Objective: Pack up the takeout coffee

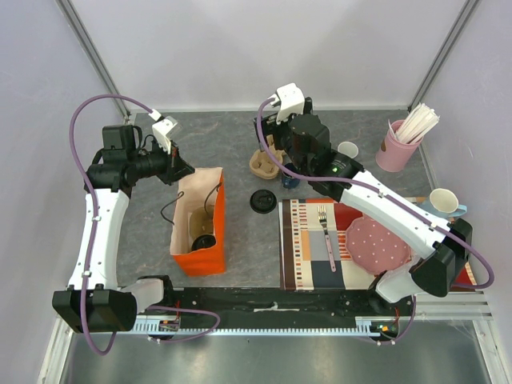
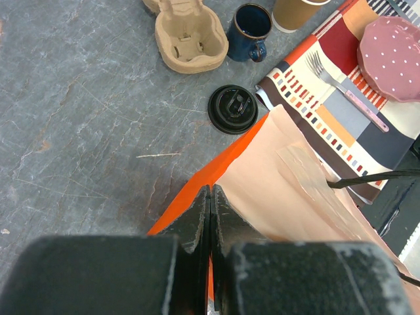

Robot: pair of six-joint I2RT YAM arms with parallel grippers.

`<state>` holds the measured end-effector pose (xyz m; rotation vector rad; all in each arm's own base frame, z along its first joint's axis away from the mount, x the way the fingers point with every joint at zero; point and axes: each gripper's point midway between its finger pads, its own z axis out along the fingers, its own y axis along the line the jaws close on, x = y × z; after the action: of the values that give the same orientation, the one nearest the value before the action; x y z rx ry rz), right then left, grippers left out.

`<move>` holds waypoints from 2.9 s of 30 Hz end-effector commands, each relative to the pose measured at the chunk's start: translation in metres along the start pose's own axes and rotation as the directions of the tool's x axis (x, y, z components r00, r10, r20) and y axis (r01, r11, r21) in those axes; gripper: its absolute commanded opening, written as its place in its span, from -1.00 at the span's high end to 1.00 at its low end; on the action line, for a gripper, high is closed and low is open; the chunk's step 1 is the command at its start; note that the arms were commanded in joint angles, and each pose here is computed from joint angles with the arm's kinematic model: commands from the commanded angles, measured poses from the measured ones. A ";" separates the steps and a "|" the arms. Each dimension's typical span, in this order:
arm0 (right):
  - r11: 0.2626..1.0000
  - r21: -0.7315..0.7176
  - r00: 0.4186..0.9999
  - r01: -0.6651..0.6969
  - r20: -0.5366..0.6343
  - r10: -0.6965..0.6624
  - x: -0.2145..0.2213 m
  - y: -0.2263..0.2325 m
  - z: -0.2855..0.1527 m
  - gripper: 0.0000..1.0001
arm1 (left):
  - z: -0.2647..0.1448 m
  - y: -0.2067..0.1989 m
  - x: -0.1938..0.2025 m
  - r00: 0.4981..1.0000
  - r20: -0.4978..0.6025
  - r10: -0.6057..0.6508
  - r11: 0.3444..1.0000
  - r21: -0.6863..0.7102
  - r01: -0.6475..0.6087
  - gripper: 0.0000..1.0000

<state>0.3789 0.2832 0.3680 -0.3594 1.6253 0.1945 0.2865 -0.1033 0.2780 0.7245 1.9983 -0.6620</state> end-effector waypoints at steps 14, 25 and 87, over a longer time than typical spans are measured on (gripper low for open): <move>0.998 -0.054 1.000 -0.029 -0.003 0.029 0.000 0.006 0.002 -0.96 | 0.000 0.003 -0.002 0.999 0.004 0.047 0.999 -0.008 -0.047 0.87; 0.994 -0.111 1.000 -0.014 -0.018 0.012 0.004 0.016 0.004 -0.96 | -0.001 0.004 -0.005 0.998 0.008 0.055 0.998 -0.015 -0.055 0.78; 0.837 0.543 0.931 0.064 -0.335 0.147 0.166 -0.367 -0.054 -0.18 | -0.048 0.030 -0.049 0.995 -0.001 0.099 0.949 -0.302 -0.094 -0.97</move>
<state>0.4379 -0.1041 0.2400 0.1404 2.0250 -0.3609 0.3062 -0.0632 0.3259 0.6351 1.9931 -0.3183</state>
